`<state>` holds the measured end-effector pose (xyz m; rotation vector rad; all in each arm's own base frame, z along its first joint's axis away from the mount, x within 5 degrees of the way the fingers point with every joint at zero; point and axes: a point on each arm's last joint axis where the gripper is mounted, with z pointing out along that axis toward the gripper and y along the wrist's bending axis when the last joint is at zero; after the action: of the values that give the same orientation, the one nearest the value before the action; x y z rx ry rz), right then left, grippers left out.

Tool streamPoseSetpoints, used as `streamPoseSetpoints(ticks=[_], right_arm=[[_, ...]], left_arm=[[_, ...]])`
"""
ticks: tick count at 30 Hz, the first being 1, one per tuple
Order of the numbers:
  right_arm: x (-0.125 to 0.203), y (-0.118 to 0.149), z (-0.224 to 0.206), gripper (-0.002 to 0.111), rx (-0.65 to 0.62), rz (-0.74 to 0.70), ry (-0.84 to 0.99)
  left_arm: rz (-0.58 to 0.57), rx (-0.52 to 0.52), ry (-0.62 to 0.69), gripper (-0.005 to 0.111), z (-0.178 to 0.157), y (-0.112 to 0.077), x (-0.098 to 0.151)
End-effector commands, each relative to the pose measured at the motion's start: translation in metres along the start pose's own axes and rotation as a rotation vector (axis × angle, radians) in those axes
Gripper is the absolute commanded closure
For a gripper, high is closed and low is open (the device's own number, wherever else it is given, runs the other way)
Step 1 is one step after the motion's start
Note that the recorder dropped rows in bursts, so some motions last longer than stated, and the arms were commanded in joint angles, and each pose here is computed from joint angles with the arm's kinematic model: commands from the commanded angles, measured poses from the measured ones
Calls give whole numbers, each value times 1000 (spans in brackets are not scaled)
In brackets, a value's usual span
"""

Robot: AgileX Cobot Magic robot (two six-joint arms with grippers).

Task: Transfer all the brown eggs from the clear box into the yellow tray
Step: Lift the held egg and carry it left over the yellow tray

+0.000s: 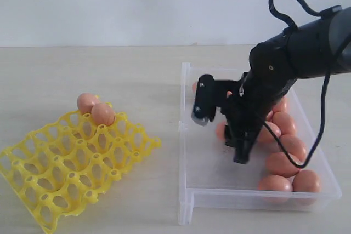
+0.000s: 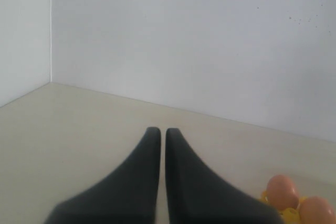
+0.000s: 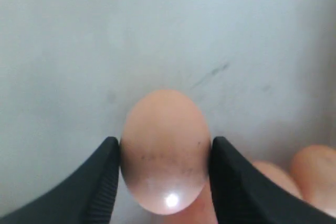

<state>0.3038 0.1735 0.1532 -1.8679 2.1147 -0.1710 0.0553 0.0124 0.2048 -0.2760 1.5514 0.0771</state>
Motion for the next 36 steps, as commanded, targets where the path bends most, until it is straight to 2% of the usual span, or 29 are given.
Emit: streamPoseSetpoints(ticks=[1,2,5,8,9,10,11,15,19,21,27,29,31,33,36], right_arm=[[-14,-23,-4,108,127,405,-300],[-9,-34,-6,108,165,545,-356],[11,-38,2,108,270,779,-403],[34,-24,13,108,419,903,-416],[42,-17,15,108,480,971,-474],[45,-11,15,108,507,971,-550],[41,0,12,108,474,982,-745],[35,17,-6,108,429,911,-1188],[34,23,0,108,334,977,-1206],[29,25,-1,108,294,918,-1222],[-14,23,-17,108,2,616,-1360],[-27,20,-24,108,-79,571,-1393],[-36,15,-25,108,-151,588,-1412],[-45,9,-18,108,-232,664,-1415],[-60,8,5,108,-288,718,-1322]], left_arm=[[-18,0,-15,103,0,0,-1],[-18,0,-15,103,0,0,-1],[-18,0,-15,103,0,0,-1],[-18,0,-15,103,0,0,-1],[-18,0,-17,103,0,0,-2],[-18,0,-17,103,0,0,-2],[-18,0,-17,103,0,0,-2],[-18,0,-17,103,0,0,-2],[-18,0,-17,103,0,0,-2],[-18,0,-17,103,0,0,-2],[-18,0,-15,103,0,0,-1],[-18,0,-15,103,0,0,-1],[-18,0,-15,103,0,0,-1],[-18,0,-15,103,0,0,-1],[-18,0,-17,103,0,0,-2]])
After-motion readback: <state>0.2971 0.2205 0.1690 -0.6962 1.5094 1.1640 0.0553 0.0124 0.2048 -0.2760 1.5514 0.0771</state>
